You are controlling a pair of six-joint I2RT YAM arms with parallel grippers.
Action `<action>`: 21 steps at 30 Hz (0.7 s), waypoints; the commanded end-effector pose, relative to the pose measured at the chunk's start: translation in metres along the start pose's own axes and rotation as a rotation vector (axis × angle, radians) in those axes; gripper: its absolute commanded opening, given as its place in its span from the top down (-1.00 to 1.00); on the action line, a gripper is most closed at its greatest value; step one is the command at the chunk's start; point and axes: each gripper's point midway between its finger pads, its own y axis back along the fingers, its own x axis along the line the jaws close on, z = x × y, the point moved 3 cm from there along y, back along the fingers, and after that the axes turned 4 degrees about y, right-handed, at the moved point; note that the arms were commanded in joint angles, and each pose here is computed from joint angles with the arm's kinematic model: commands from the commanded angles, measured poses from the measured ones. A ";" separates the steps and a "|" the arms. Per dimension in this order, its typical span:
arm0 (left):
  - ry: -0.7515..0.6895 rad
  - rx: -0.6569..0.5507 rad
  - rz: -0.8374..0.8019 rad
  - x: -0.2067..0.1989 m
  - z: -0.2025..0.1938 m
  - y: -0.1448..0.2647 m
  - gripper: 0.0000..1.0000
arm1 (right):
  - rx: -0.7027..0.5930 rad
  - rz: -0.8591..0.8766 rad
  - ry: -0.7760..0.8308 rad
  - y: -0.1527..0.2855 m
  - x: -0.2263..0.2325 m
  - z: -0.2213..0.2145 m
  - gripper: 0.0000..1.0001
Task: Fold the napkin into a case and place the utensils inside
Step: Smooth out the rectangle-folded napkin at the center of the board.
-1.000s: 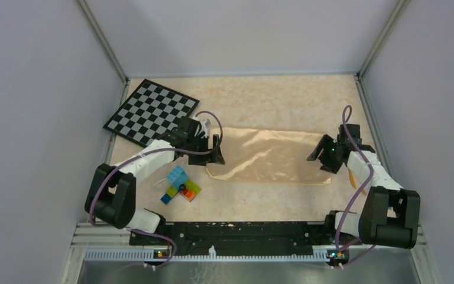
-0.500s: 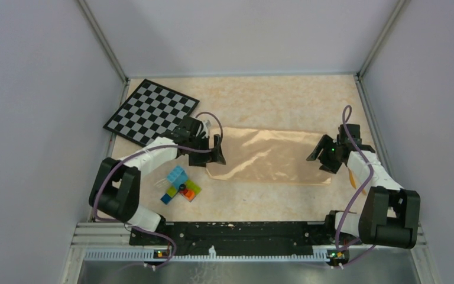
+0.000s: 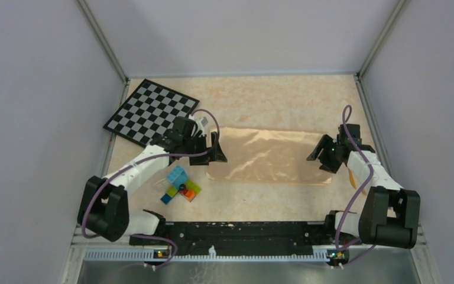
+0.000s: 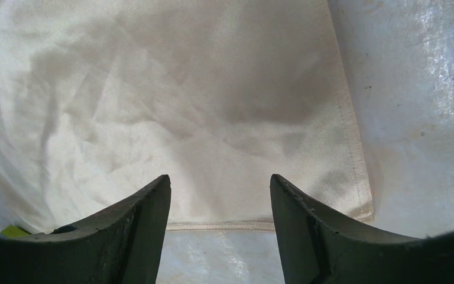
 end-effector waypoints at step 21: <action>0.006 -0.004 0.150 0.029 0.022 -0.049 -0.97 | 0.023 -0.021 -0.023 -0.028 -0.010 0.005 -0.24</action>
